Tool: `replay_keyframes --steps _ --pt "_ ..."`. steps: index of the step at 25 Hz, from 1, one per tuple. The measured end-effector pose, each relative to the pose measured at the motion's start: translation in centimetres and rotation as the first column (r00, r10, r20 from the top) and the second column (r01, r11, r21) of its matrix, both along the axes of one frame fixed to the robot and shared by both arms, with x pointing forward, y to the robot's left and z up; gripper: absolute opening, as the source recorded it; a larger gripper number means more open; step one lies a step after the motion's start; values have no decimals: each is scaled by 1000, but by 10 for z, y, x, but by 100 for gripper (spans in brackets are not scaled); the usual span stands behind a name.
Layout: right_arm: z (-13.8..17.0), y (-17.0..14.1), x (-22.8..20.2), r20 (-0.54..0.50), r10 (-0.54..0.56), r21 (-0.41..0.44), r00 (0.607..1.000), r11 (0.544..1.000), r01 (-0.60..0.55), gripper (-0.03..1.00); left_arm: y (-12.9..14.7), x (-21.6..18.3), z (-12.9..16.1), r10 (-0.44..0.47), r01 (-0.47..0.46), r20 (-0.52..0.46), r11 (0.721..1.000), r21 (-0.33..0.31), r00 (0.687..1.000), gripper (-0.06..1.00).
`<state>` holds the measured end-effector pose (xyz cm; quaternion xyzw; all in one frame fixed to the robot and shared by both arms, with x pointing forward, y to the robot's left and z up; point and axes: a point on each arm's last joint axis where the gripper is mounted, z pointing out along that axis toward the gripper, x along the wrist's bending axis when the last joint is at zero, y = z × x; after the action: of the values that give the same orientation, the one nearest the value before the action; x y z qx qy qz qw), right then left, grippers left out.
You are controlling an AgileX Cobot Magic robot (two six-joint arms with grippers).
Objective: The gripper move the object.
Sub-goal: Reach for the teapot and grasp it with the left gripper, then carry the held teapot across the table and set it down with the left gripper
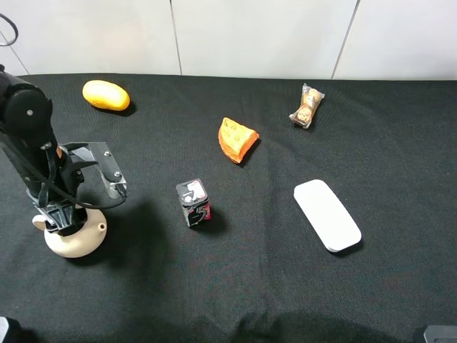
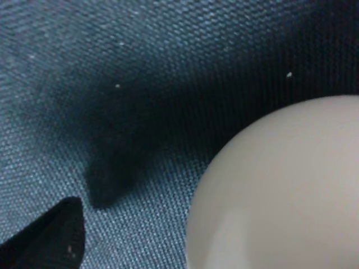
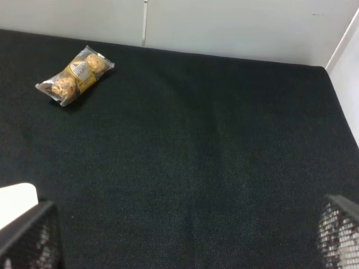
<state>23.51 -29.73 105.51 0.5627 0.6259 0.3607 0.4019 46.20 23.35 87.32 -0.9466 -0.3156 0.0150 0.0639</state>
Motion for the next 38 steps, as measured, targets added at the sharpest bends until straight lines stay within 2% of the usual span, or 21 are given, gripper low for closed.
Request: replay_keyframes --steps 3,9,18,32,38 --pt "0 0 0 0 0 0 1000 1000 0 69 0 -1 -1 -2 2 -2 1000 0 1000 82" --pt "0 0 0 0 0 0 1000 1000 0 69 0 -1 -1 -5 5 -2 1000 -1 1000 62" --pt "0 0 0 0 0 0 1000 1000 0 69 0 -1 -1 -4 4 1 1000 -3 1000 21" --pt "0 0 0 0 0 0 1000 1000 0 69 0 -1 -1 -4 4 1 1000 -3 1000 19" --pt "0 0 0 0 0 0 1000 1000 0 69 -1 4 7 0 0 -9 1000 8 1000 19"
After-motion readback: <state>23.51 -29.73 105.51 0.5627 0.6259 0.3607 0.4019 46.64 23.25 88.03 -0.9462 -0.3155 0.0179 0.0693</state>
